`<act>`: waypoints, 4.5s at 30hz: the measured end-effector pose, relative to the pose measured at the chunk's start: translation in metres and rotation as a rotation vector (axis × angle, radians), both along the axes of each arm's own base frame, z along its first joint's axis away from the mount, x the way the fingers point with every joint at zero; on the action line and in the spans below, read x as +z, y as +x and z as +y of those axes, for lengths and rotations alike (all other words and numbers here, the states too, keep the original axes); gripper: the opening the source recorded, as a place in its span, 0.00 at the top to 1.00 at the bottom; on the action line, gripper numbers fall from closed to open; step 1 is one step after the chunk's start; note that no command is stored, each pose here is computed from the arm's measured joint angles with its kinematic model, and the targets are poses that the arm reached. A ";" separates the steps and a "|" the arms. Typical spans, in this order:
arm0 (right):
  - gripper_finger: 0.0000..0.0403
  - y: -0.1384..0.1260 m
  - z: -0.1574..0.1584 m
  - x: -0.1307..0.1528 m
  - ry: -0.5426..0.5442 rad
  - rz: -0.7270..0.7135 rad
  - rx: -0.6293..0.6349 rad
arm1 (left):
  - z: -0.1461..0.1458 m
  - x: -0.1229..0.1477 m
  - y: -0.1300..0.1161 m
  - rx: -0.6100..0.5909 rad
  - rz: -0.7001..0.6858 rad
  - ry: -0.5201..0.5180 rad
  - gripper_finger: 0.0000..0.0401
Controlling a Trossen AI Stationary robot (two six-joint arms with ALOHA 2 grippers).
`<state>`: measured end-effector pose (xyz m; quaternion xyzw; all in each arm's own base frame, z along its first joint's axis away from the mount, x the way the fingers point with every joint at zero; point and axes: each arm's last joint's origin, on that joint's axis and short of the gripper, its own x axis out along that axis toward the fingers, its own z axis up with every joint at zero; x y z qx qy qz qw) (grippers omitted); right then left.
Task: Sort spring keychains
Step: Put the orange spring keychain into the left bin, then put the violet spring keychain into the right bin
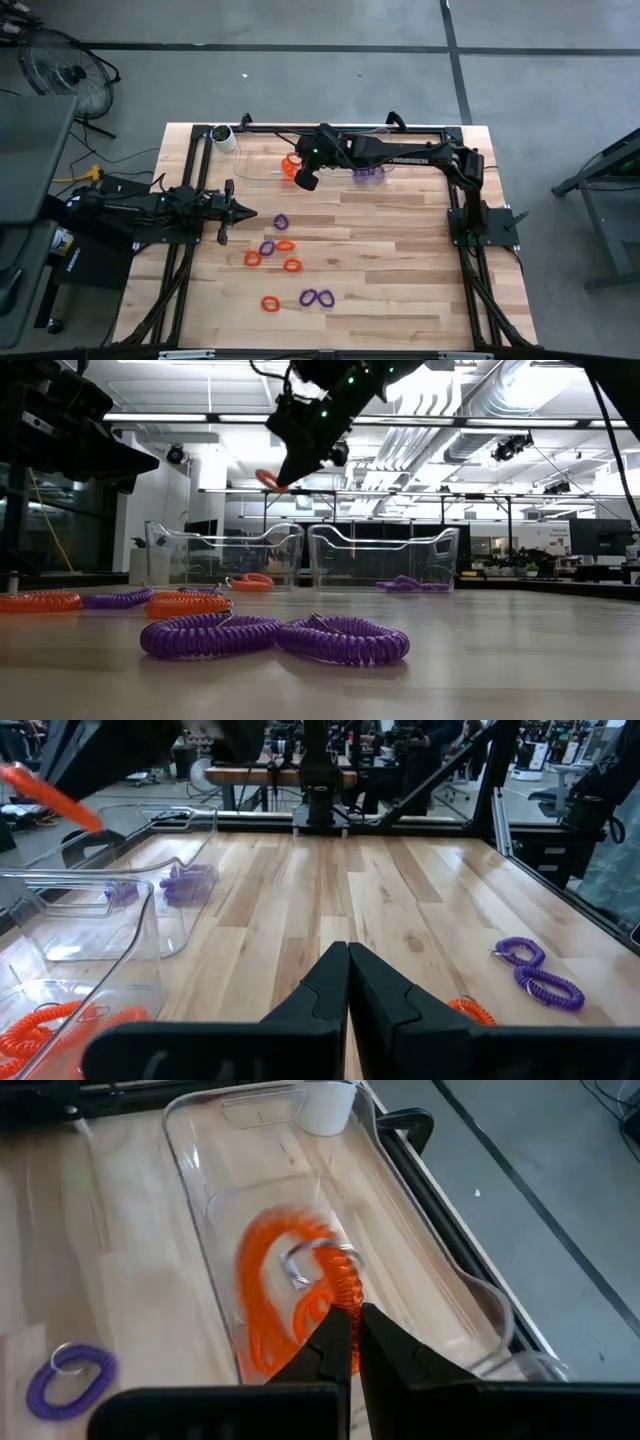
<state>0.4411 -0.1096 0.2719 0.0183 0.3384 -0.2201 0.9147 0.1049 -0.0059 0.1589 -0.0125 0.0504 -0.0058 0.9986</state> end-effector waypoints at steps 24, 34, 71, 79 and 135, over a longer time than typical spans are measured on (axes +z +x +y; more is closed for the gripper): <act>0.48 0.020 0.000 -0.031 -0.049 0.006 -0.024 | 0.000 0.000 0.000 -0.002 0.000 0.000 0.99; 0.40 0.021 0.040 -0.013 -0.120 -0.023 -0.020 | 0.000 0.000 0.000 -0.002 0.001 0.000 0.99; 0.40 -0.058 0.283 -0.074 0.105 0.320 0.710 | 0.000 0.000 0.000 -0.002 0.000 0.000 0.99; 0.40 -0.052 0.293 -0.099 0.122 0.345 0.692 | 0.000 0.000 0.000 -0.002 0.000 0.000 0.99; 0.99 -0.059 0.282 -0.123 0.224 0.483 0.439 | 0.000 0.000 0.000 -0.003 0.000 0.000 0.99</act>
